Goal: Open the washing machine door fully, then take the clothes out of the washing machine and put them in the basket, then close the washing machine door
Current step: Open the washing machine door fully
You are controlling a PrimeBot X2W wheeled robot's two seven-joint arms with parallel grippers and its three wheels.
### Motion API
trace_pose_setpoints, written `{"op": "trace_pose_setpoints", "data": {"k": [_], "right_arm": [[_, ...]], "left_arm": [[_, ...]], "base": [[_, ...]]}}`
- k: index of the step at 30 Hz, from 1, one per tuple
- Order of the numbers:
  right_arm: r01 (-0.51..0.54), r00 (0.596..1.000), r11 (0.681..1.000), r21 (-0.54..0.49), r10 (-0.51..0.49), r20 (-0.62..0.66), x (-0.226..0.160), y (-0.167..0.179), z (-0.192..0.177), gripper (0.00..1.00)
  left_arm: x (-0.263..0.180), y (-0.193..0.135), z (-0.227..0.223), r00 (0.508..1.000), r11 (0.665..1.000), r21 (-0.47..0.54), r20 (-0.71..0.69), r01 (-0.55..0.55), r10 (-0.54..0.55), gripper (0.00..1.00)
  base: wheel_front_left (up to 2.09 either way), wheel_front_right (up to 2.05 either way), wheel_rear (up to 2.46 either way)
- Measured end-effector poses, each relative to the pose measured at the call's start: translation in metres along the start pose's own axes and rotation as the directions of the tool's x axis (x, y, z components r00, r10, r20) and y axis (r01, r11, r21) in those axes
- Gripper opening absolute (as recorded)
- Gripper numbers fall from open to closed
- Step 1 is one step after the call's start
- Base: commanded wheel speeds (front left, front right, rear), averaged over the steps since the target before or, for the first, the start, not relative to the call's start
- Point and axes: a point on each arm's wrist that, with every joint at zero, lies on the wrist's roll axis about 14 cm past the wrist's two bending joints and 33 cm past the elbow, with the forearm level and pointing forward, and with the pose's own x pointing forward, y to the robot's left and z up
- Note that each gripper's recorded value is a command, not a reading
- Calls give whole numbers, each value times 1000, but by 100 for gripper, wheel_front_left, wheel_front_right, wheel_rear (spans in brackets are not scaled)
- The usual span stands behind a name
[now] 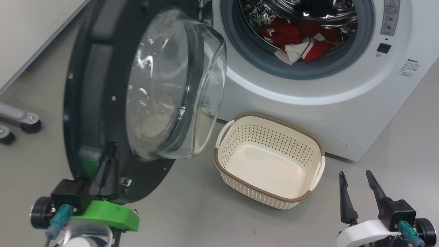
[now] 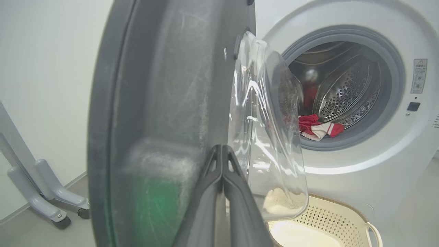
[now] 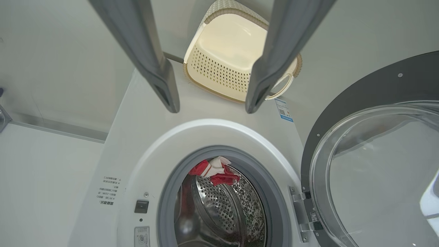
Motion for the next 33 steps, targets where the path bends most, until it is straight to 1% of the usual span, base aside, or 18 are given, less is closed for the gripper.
{"op": "trace_pose_setpoints", "data": {"k": [9, 17, 25, 33], "right_arm": [[24, 1000, 1000, 0, -24, 8, 9, -16, 0, 100], [64, 998, 998, 4, -64, 2, 14, -34, -4, 100], [96, 995, 995, -4, -96, -3, 17, -51, -7, 100], [97, 995, 995, 1, -97, -5, 19, -52, -9, 100]], "left_arm": [[13, 34, -10, 994, 994, 33, -26, -104, 105, 0], [28, 75, -14, 971, 970, 57, -23, -237, 239, 0], [46, 86, -16, 961, 959, 66, -12, -276, 277, 0], [52, 119, -5, 931, 928, 79, 32, -364, 363, 0]], "base": [[0, 0, 0], [0, 0, 0], [0, 0, 0], [0, 0, 0]]}}
